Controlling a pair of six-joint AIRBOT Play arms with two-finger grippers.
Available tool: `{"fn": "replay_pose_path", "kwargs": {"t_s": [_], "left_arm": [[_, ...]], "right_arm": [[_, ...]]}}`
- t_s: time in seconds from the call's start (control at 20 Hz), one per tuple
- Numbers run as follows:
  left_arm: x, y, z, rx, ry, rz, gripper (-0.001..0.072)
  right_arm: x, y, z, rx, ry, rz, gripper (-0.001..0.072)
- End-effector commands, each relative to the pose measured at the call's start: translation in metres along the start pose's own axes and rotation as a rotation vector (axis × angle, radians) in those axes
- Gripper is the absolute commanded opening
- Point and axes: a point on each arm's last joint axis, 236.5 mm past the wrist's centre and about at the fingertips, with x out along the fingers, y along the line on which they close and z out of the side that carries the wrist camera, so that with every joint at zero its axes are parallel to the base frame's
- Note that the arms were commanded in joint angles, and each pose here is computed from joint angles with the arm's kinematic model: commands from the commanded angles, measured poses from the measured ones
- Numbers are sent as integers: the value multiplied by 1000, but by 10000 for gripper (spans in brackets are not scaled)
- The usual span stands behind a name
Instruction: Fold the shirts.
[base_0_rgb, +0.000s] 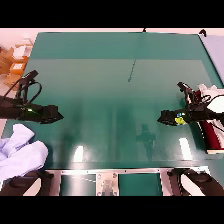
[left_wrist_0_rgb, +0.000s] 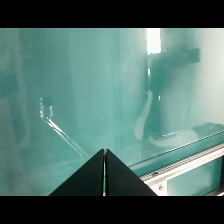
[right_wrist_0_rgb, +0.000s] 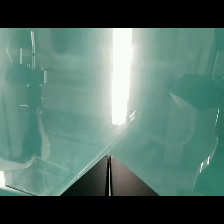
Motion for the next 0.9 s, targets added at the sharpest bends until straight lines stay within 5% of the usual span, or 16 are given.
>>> {"fn": "replay_pose_path", "kwargs": {"t_s": [0.0, 0.15, 0.3, 0.4, 0.85], "left_arm": [[0, 9, -2, -2, 6, 38, 22], [-5, 44, -17, -31, 69, 186, 22], [-49, 141, -29, -144, 83, 648, 34], [-101, 197, -33, -213, 54, 958, 683], [-39, 282, -167, -458, 345, 854, 717]], "right_arm": [[0, 0, 0, 0, 0, 1, 27], [0, 0, 0, 0, 0, 1, 27], [0, 0, 0, 0, 0, 1, 27], [0, 0, 0, 0, 0, 1, 27], [0, 0, 0, 0, 0, 1, 27]]}}
